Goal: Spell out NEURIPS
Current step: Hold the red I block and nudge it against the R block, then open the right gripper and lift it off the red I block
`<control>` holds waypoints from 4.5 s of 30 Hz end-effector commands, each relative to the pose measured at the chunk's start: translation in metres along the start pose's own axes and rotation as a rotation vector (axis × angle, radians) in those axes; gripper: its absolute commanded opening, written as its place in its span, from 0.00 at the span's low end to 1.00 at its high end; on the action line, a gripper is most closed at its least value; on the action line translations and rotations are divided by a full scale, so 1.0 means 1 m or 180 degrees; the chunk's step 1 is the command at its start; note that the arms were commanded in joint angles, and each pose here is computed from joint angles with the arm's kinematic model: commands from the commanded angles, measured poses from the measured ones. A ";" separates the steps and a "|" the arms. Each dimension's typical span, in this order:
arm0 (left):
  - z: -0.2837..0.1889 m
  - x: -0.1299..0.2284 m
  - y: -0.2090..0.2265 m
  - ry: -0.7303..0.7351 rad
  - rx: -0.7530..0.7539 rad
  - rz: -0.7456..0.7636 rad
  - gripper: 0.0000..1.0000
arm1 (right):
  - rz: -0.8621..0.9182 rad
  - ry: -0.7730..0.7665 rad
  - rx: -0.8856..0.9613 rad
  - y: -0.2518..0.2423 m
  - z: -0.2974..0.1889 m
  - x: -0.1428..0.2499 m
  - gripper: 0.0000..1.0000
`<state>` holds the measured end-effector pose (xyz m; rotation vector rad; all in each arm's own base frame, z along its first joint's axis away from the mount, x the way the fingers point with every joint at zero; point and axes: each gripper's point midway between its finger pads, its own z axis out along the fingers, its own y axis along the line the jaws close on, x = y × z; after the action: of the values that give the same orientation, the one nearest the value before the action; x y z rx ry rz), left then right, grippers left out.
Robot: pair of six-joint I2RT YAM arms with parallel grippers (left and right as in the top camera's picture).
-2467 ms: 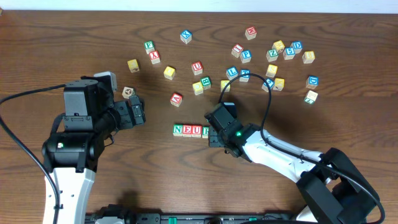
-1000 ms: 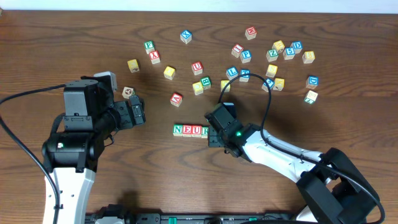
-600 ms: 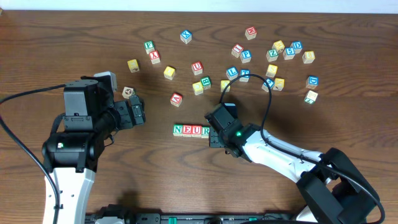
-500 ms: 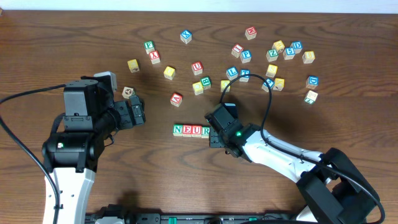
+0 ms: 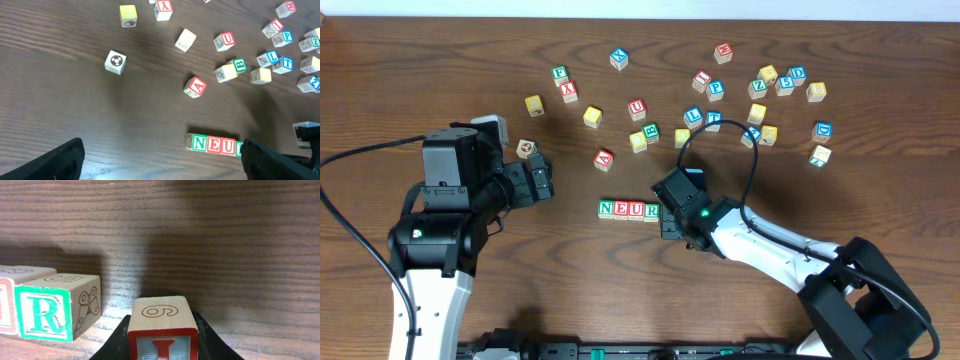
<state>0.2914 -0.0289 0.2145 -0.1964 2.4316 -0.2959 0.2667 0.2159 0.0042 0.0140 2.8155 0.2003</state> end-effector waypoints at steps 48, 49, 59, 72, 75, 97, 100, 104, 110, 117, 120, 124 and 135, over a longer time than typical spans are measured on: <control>-0.006 -0.009 -0.003 -0.0070 0.0043 0.0028 0.98 | 0.0068 -0.0069 0.0073 0.002 -0.006 -0.013 0.08; -0.006 -0.009 -0.003 -0.0070 0.0043 0.0028 0.98 | 0.0068 -0.0080 0.0086 0.001 -0.006 -0.013 0.08; -0.006 -0.009 -0.003 -0.0070 0.0043 0.0028 0.98 | 0.0071 -0.0115 0.0082 0.001 -0.006 -0.016 0.06; -0.006 -0.009 -0.003 -0.0070 0.0043 0.0028 0.98 | 0.0070 -0.0119 0.0076 0.002 -0.006 -0.016 0.14; -0.006 -0.009 -0.003 -0.0070 0.0043 0.0028 0.98 | 0.0064 -0.0118 0.0074 0.003 -0.006 -0.015 0.27; -0.006 -0.009 -0.003 -0.0070 0.0043 0.0028 0.98 | 0.0065 -0.0125 0.0067 0.003 -0.006 -0.016 0.37; -0.006 -0.009 -0.003 -0.0070 0.0043 0.0028 0.98 | 0.0066 -0.0130 0.0063 0.003 -0.006 -0.016 0.36; -0.006 -0.009 -0.003 -0.0070 0.0043 0.0028 0.98 | 0.0069 -0.0145 0.0050 0.004 -0.007 -0.018 0.40; -0.006 -0.009 -0.003 -0.0070 0.0043 0.0028 0.98 | 0.0072 -0.0166 0.0034 0.005 -0.012 -0.019 0.45; -0.006 -0.009 -0.003 -0.0070 0.0043 0.0028 0.98 | 0.0083 -0.0281 0.0072 0.001 -0.026 -0.025 0.44; -0.006 -0.009 -0.003 -0.0070 0.0043 0.0028 0.98 | 0.0091 -0.0346 0.0063 0.001 -0.032 -0.029 0.45; -0.006 -0.009 -0.003 -0.0070 0.0043 0.0028 0.98 | 0.0097 -0.0370 0.0049 0.000 -0.037 -0.030 0.44; -0.006 -0.009 -0.003 -0.0070 0.0043 0.0028 0.98 | 0.0257 -0.0512 0.0315 -0.021 -0.056 -0.033 0.18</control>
<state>0.2914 -0.0289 0.2145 -0.1964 2.4316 -0.2959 0.2726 0.1959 0.0498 0.0825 2.7235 0.1189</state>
